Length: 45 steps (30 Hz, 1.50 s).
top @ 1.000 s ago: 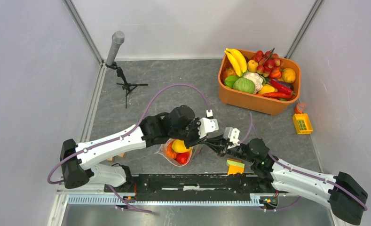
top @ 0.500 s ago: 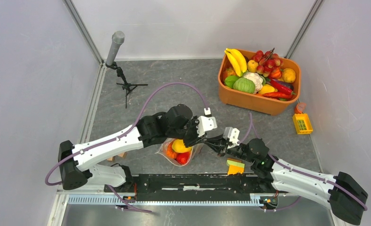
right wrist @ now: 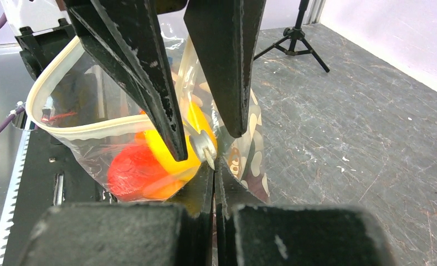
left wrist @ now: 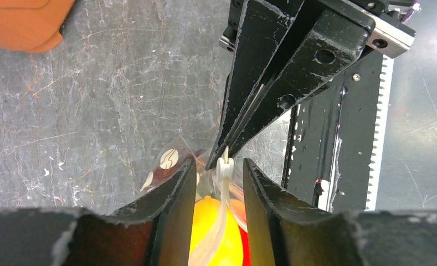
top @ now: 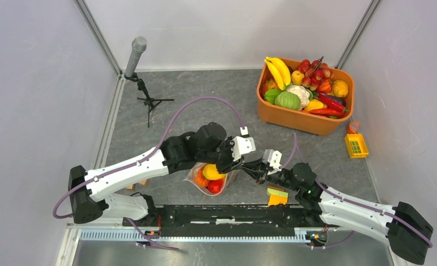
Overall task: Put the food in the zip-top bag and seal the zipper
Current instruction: Zip the zipper food storage bag at the center of the board.
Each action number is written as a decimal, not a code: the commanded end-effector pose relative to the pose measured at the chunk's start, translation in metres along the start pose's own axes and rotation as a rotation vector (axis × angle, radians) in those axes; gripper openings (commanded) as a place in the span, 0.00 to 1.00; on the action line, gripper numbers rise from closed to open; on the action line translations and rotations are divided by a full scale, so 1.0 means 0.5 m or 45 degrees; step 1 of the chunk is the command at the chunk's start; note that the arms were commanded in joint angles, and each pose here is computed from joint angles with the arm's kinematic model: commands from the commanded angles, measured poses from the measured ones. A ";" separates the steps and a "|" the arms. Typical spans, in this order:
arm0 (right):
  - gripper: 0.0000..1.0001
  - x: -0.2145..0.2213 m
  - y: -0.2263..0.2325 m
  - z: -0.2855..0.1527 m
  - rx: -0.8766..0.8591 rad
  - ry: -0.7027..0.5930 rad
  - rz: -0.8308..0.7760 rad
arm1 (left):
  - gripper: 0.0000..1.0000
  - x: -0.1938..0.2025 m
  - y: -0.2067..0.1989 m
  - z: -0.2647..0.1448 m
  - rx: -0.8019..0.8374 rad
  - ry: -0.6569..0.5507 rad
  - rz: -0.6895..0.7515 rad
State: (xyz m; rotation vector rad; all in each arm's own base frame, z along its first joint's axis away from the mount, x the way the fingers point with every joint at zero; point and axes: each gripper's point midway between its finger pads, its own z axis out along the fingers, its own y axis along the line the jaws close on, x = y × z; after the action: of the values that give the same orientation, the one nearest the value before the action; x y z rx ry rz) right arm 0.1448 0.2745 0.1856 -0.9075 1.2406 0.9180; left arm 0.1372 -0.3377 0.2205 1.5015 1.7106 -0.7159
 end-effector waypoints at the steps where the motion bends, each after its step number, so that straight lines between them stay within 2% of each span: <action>1: 0.00 -0.020 -0.006 0.006 0.015 -0.033 -0.023 | 0.41 -0.025 -0.002 0.007 0.030 -0.031 0.020; 8: 0.00 -0.017 -0.007 0.005 0.020 -0.029 -0.023 | 0.15 -0.010 -0.003 0.014 0.043 0.029 0.012; 12: 0.00 -0.014 -0.013 0.005 0.032 -0.022 -0.055 | 0.08 -0.018 0.000 0.007 0.025 0.003 0.012; 29: 0.00 -0.013 -0.040 -0.017 0.143 -0.020 -0.081 | 0.02 0.042 0.014 -0.058 -0.115 0.073 -0.001; 38: 0.00 -0.035 -0.079 -0.042 0.310 -0.082 -0.049 | 0.03 0.034 0.032 -0.134 -0.266 -0.013 -0.059; 44: 0.01 -0.046 -0.049 -0.040 0.206 -0.101 -0.051 | 0.02 0.017 0.031 -0.150 -0.272 -0.073 -0.058; 45: 0.06 -0.045 -0.042 -0.036 0.179 -0.090 -0.046 | 0.02 0.015 0.030 -0.146 -0.265 -0.076 -0.053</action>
State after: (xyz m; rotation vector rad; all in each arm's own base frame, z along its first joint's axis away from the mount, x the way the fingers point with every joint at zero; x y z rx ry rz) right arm 0.1548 0.2470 0.2173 -0.7598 1.1651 0.8177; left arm 0.1364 -0.2750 0.2470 1.3497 1.7221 -0.5824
